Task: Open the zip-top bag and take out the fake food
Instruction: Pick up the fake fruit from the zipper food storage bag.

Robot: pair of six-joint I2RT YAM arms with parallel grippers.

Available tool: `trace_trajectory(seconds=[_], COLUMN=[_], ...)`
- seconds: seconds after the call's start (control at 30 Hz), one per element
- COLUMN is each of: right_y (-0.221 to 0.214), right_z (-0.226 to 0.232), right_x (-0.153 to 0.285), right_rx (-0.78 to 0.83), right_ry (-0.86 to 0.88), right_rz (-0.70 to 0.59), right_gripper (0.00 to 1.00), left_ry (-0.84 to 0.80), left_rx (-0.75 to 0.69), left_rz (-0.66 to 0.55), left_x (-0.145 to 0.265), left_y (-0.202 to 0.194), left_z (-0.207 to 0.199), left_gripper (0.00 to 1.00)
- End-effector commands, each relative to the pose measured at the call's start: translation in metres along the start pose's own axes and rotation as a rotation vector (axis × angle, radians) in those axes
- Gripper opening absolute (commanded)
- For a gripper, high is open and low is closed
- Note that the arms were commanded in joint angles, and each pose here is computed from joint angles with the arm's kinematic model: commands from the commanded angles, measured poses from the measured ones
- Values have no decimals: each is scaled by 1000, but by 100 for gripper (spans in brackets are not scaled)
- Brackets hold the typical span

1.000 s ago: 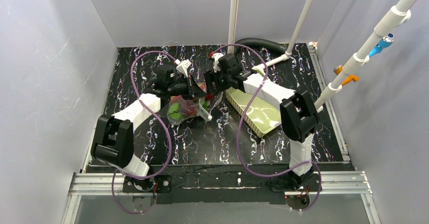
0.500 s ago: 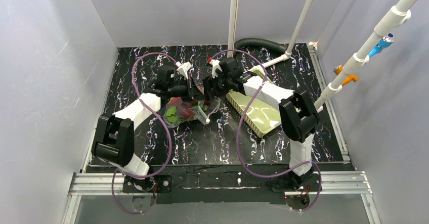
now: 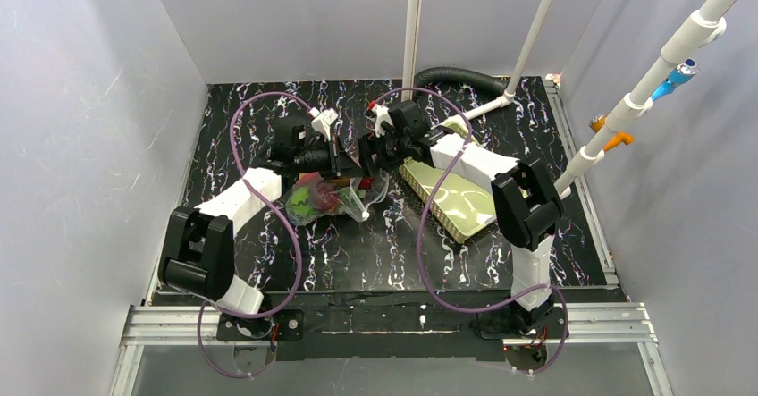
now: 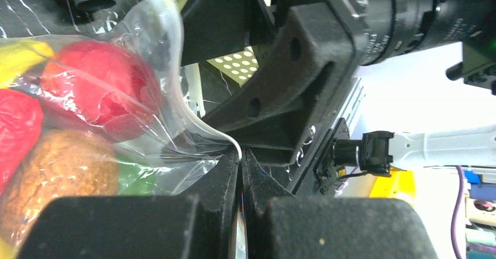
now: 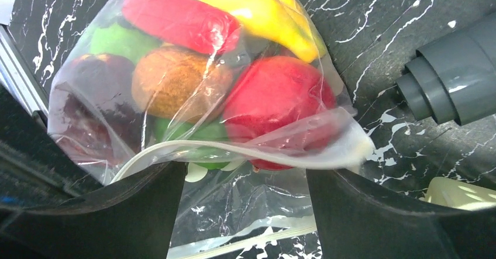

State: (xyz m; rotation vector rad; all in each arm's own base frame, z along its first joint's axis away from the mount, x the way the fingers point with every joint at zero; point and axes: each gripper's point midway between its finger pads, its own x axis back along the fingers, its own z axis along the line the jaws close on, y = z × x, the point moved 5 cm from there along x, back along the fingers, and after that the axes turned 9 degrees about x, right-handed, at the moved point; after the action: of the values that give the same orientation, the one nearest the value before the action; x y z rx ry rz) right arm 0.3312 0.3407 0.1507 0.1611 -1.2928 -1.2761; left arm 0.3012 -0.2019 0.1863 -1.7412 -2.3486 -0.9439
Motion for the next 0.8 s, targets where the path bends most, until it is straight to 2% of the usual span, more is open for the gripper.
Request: trace_trajectory(seconds=[0.0, 0.2, 0.4, 0.5, 0.77], right_y=[19, 15, 21, 20, -5], right_z=[12, 15, 18, 11, 9], right_x=[-11, -21, -18, -23, -43], right_rx=[-22, -78, -15, 11, 29], right_ry=[58, 123, 145, 108, 154], right_rz=[-71, -132, -206, -194, -117], right_gripper=[82, 83, 84, 85, 84], left_ry=[-143, -197, -163, -174, -143], left_rx=[-27, -39, -18, 12, 79], left_rz=[31, -44, -117, -114, -46], left_x=[3, 11, 20, 20, 10], left_y=[-9, -7, -6, -11, -28], left_z=[-24, -37, -42, -39, -18], left_gripper=[0, 0, 0, 0, 0])
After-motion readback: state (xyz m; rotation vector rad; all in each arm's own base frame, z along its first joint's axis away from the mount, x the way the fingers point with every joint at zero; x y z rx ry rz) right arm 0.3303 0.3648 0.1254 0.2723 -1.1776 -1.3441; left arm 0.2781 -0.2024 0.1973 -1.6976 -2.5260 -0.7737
